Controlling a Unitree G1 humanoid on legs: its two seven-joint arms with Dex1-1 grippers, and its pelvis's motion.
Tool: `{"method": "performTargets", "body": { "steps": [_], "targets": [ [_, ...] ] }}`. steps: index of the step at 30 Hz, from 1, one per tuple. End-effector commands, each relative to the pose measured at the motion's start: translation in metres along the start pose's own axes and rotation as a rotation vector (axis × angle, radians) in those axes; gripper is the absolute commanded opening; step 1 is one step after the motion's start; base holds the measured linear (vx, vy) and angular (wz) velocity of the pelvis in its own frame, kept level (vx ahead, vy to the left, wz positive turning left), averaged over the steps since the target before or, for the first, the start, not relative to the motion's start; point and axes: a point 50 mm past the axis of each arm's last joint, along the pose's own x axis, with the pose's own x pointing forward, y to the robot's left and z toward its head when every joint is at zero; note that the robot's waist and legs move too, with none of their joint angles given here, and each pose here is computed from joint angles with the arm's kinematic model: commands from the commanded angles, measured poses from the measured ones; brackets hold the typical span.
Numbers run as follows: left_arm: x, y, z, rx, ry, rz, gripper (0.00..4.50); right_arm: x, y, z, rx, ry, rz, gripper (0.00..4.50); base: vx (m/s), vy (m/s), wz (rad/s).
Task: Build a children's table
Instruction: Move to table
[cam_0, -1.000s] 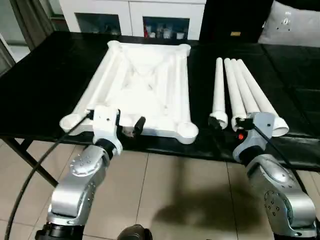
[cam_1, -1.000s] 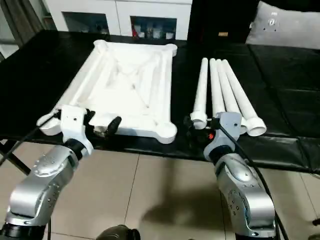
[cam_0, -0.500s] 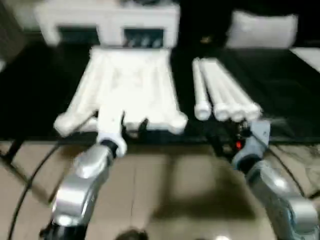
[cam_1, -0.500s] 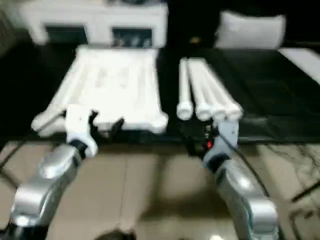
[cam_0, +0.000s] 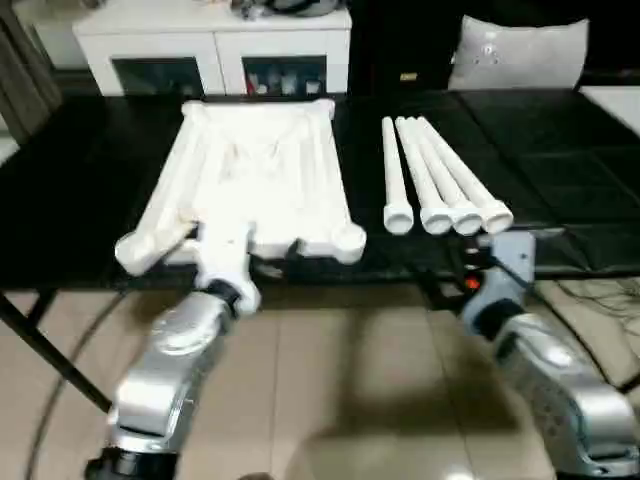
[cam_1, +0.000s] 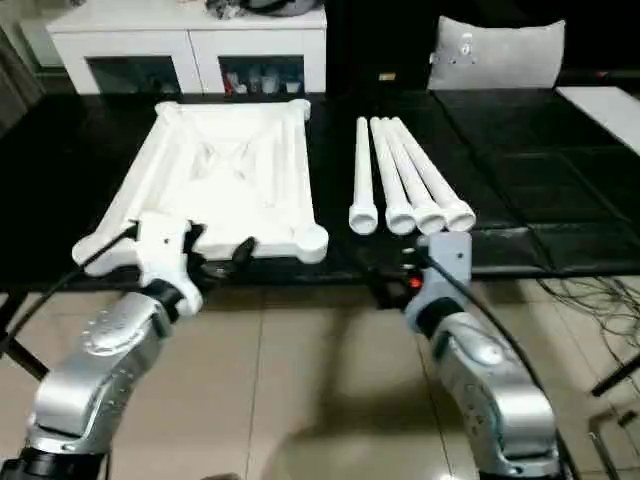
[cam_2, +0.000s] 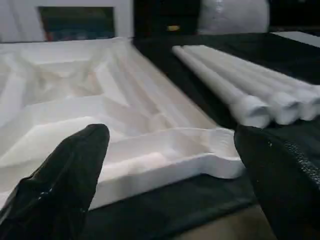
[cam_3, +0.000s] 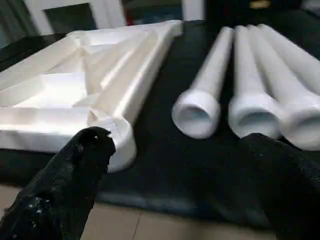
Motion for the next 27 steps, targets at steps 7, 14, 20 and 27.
{"method": "performTargets", "body": {
  "steps": [7, 14, 20, 27],
  "targets": [
    [0.0, 0.012, 0.003, 0.026, -0.003, 0.054, 4.48, 0.007, 0.011, 0.011, -0.002, -0.042, 0.089, 4.5, 0.16, -0.042, 0.12],
    [0.003, 0.009, 0.005, 0.041, 0.0, -0.029, 4.48, 0.005, 0.017, 0.008, -0.049, -0.04, 0.112, 4.5, 0.103, -0.029, 0.5],
    [0.007, 0.002, 0.002, 0.049, 0.015, -0.085, 4.48, 0.005, 0.014, 0.005, -0.069, -0.029, 0.093, 4.5, 0.149, -0.007, 0.05],
    [0.007, 0.001, 0.0, 0.049, 0.02, -0.095, 4.48, 0.005, 0.011, 0.007, -0.092, -0.034, 0.082, 4.5, 0.151, -0.046, -0.56]
  ]
}}
